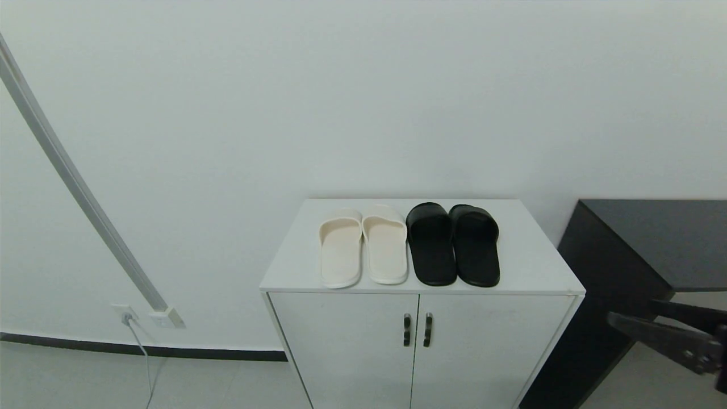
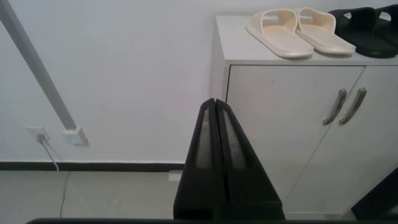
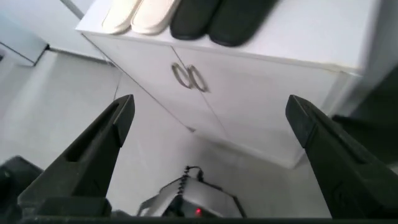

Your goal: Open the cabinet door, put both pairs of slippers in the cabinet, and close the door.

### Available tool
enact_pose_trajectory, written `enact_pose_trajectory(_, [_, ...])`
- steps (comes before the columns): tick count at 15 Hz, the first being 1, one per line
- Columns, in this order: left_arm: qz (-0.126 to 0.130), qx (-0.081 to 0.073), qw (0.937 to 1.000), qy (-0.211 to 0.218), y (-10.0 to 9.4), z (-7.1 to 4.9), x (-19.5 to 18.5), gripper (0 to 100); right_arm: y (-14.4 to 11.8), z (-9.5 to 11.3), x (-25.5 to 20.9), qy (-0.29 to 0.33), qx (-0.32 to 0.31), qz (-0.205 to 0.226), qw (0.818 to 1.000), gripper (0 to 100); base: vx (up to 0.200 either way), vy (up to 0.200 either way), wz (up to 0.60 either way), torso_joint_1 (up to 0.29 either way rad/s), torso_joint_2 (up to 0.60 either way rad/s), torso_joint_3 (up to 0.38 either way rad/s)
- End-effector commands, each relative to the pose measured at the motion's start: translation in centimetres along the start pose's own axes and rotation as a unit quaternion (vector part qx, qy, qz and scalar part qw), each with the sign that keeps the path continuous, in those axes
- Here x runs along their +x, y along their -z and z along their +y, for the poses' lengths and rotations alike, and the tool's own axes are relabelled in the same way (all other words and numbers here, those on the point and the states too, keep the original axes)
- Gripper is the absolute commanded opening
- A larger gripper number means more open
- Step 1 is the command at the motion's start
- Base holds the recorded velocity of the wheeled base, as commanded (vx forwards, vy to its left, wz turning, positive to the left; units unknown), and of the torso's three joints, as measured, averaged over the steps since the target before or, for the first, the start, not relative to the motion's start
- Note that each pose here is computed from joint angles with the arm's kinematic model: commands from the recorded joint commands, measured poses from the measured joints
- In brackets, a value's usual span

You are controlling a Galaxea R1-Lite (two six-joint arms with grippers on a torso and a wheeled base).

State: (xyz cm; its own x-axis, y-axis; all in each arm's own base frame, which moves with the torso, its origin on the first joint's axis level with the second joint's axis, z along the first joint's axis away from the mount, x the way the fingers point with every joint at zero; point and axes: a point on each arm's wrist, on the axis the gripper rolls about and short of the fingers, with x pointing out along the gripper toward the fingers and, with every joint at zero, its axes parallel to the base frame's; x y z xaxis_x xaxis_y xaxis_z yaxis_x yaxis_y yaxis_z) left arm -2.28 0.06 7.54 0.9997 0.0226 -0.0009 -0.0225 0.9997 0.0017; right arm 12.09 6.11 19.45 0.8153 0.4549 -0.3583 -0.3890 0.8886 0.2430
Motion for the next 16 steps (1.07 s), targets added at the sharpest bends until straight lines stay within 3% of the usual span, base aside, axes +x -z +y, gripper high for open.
enact_pose_trajectory(1, [0.0, 0.0, 1.0, 0.0, 0.0, 0.0, 0.0, 0, -1.1, 3.2, 6.1, 0.001, 0.0, 0.035, 0.999, 100, 0.0, 0.0, 0.0, 0.0, 0.0, 0.0])
enact_pose_trajectory(6, [0.001, 0.0, 1.0, 0.0, 0.0, 0.0, 0.0, 0, -1.9, 6.4, 14.9, 0.095, 0.004, 0.007, 0.995, 100, 0.0, 0.0, 0.0, 0.0, 0.0, 0.0])
enact_pose_trajectory(11, [0.001, 0.0, 1.0, 0.0, 0.0, 0.0, 0.0, 0, -2.1, 6.7, 23.1, 0.205, 0.007, -0.061, 0.977, 100, 0.0, 0.0, 0.0, 0.0, 0.0, 0.0])
enact_pose_trajectory(16, [0.001, 0.0, 1.0, 0.0, 0.0, 0.0, 0.0, 0, -2.4, 6.5, 28.3, 0.223, -0.009, -0.072, 0.972, 100, 0.0, 0.0, 0.0, 0.0, 0.0, 0.0])
